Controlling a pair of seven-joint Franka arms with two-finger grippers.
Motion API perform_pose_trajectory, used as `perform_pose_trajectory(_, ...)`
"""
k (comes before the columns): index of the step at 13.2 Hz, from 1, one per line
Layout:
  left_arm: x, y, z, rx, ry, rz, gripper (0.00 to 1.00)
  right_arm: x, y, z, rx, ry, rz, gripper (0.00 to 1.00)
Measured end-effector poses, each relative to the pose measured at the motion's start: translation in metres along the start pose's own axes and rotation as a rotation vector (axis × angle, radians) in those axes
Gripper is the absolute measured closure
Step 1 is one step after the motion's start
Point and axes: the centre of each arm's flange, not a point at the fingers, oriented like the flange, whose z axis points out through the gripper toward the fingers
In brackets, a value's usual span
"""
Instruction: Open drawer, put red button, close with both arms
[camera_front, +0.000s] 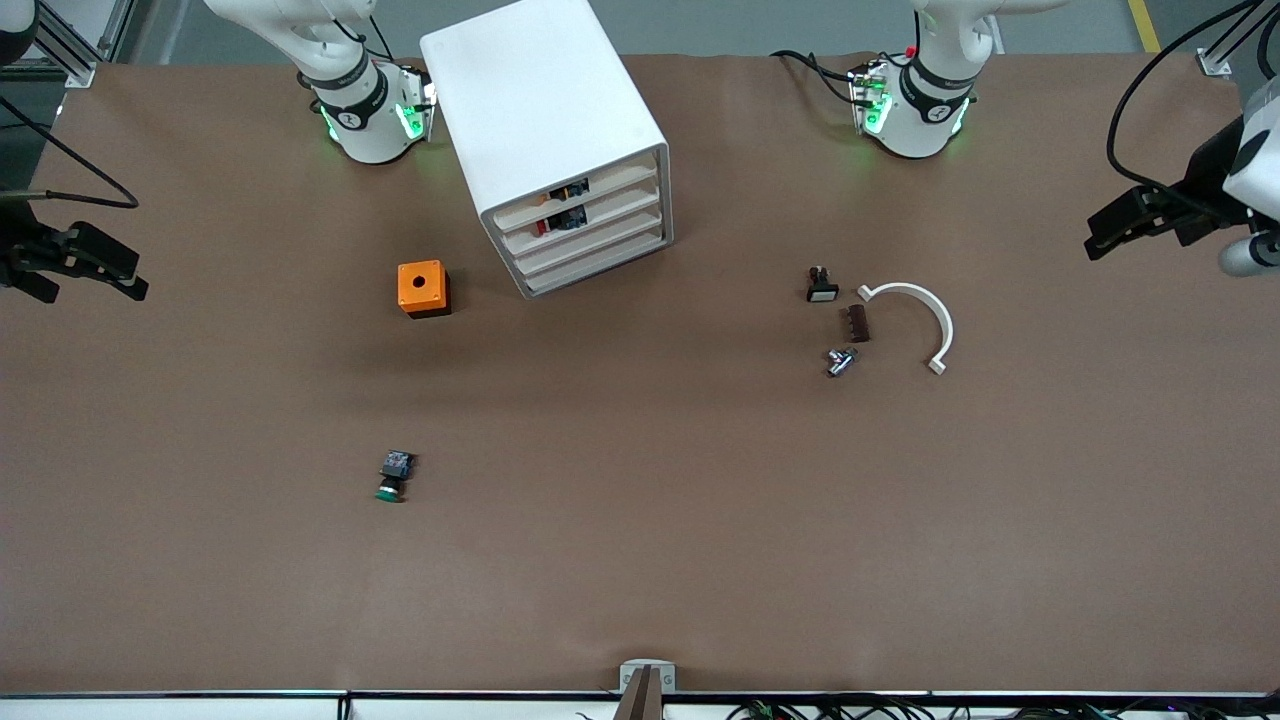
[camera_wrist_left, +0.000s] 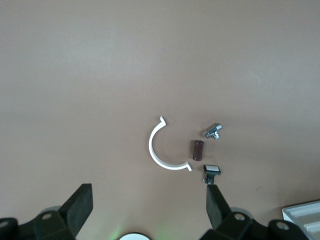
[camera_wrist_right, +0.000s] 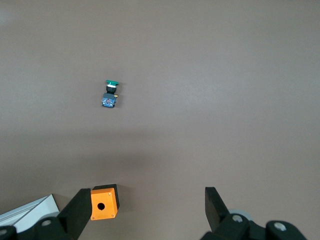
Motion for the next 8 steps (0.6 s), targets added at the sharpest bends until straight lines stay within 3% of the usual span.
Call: perform_pose_trajectory(8,-0.008,0.012,0.006,0.005,-0.009,0.024,0.00,0.000,0.000,0.000,0.000,-0.001,0.000,0.00)
